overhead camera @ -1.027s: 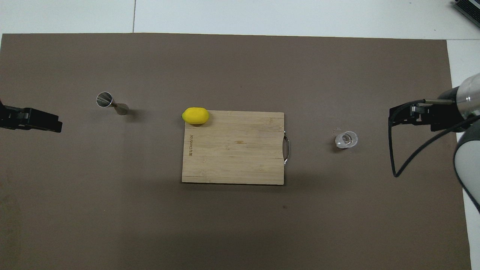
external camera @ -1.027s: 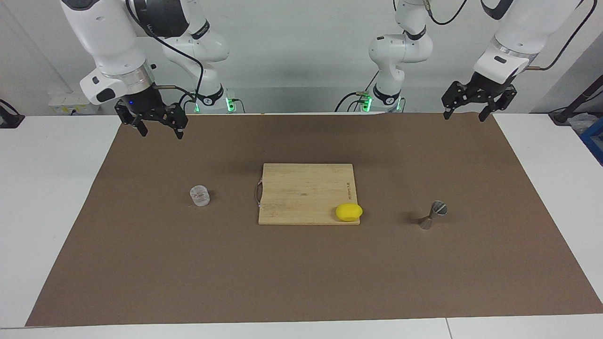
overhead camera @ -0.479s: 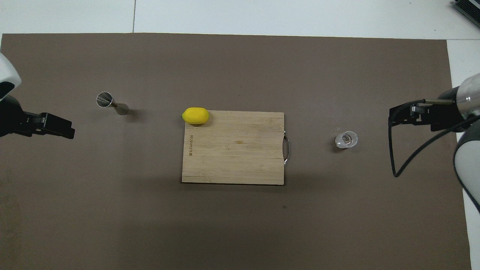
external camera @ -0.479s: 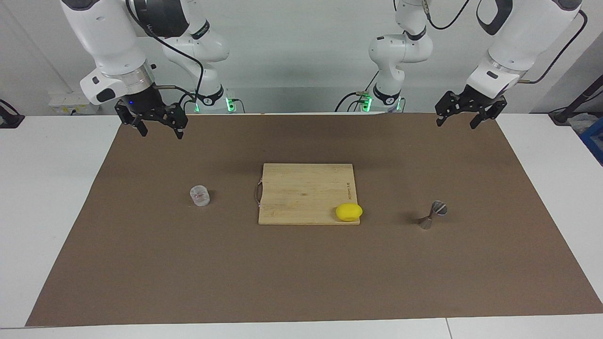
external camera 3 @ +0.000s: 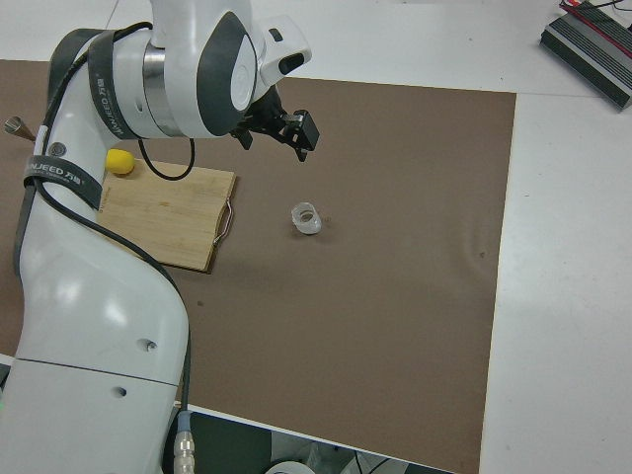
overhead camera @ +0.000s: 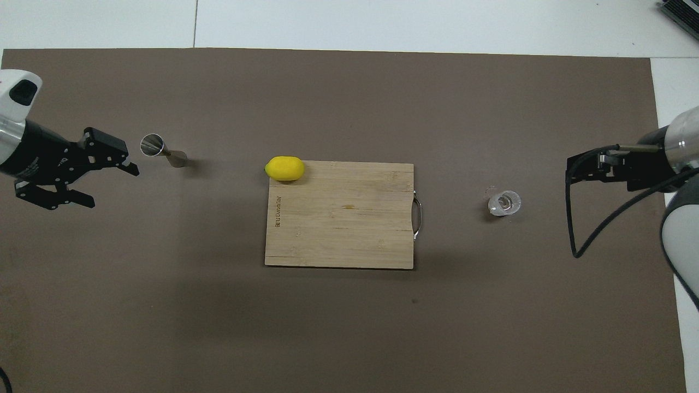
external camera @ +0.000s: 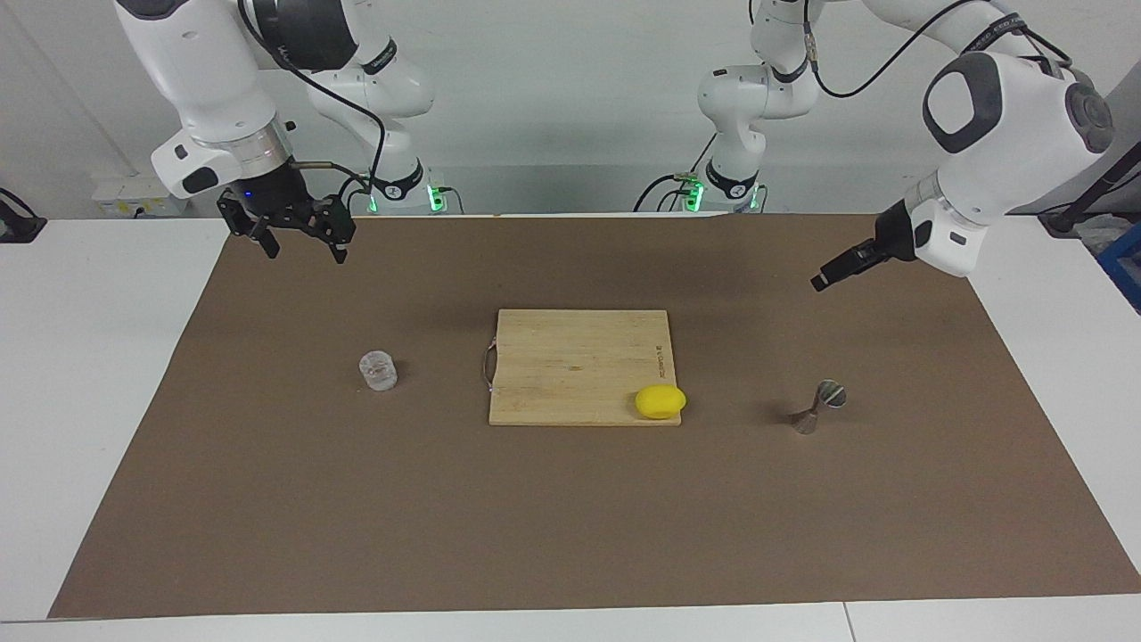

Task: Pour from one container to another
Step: 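Reach the left gripper toward the small metal cup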

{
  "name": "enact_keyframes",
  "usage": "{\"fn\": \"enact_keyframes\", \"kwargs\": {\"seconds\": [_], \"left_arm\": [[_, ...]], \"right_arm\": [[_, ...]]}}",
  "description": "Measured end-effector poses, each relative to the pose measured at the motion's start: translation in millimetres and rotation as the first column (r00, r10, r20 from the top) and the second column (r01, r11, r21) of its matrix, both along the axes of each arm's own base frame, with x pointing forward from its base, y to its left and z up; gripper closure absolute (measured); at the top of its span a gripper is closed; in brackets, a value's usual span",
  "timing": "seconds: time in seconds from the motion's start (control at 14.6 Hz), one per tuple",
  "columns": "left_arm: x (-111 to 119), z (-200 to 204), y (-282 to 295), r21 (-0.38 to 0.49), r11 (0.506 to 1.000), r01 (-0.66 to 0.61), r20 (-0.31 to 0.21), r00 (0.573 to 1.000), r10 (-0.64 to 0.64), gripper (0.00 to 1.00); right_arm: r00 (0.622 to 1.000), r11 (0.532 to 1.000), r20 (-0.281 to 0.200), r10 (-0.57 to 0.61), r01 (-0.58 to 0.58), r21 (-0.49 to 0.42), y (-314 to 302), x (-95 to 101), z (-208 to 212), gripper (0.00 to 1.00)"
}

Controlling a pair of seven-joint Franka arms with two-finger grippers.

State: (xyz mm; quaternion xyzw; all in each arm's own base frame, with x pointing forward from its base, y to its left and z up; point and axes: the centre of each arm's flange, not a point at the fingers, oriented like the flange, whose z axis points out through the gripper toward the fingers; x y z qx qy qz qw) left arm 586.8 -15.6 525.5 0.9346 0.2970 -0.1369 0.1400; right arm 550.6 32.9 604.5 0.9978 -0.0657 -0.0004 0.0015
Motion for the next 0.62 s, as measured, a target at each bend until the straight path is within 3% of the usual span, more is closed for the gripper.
{"fn": "enact_keyframes", "kwargs": {"seconds": [0.14, 0.27, 0.48, 0.62], "left_arm": [[15, -14, 15, -0.065, 0.962, -0.265, -0.049, 0.964, 0.262, 0.0], [23, -32, 31, -0.134, 0.868, -0.478, -0.12, 0.878, 0.464, 0.0], [24, -67, 66, -0.226, 0.642, -0.732, -0.266, 0.681, 0.683, 0.0], [19, -95, 84, -0.28, 0.451, -0.848, -0.373, 0.529, 0.763, 0.0]], "right_arm": [[1.0, 1.0, 0.0, 0.0, 0.0, 0.0, 0, 0.0, 0, 0.0], [1.0, 1.0, 0.0, 0.0, 0.0, 0.0, 0, 0.0, 0, 0.0], [1.0, 1.0, -0.001, 0.0, 0.0, 0.0, 0, -0.1, 0, 0.0], [1.0, 1.0, -0.001, 0.0, 0.0, 0.0, 0, -0.1, 0, 0.0]]}}
